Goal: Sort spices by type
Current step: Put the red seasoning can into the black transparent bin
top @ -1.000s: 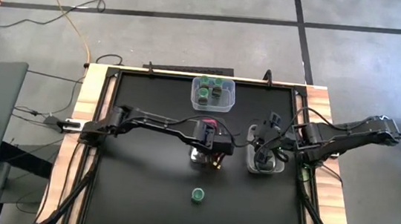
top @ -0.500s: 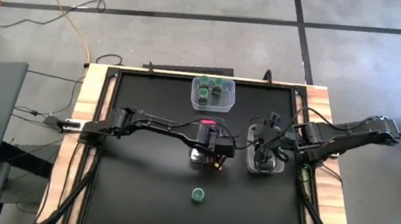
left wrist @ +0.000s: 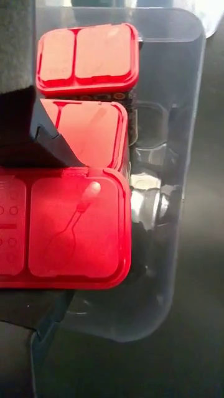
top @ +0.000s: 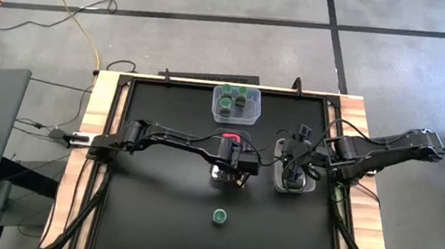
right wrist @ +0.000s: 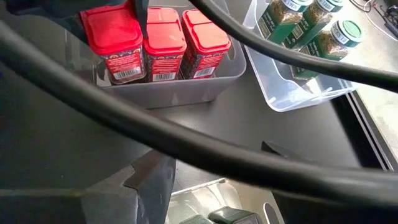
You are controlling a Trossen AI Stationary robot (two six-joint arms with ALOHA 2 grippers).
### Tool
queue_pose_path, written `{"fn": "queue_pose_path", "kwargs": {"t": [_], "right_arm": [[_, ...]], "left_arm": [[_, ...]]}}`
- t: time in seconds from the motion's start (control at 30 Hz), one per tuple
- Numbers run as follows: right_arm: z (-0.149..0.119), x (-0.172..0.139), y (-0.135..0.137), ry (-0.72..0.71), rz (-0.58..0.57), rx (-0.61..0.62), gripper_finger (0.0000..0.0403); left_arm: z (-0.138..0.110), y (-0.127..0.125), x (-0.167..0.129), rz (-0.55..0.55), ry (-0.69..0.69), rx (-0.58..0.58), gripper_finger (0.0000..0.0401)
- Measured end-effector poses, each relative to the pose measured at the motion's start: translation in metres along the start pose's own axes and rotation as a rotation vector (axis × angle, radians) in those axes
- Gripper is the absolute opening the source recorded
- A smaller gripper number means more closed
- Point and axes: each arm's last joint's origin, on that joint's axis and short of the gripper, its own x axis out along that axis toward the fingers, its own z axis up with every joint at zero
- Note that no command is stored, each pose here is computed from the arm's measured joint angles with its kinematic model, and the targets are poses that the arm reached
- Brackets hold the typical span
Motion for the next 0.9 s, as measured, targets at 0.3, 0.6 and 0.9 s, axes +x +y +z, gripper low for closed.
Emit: {"fn": "queue_pose_path", "kwargs": {"t": [0.3,0.6,0.9], "right_arm": [[0.0000,0.0000,0.0000,0.000,0.000,0.000,0.0265],[0.0001,0.0000,0.0000,-0.001,-0.001,0.001,0.0265],[0.0001,0.0000,0.0000,-0.001,-0.001,0.001,0.0265]], "left_arm": [[-0.0012,0.0002,0.0000,-0.001,0.013,0.073,0.0223],[0.0005,0.0001,0.0001,-0.005,-0.004,0.114,0.0224],[0.0011,-0.0004,0.0002,-0.037,-0.007,0.140,0.0224]]}}
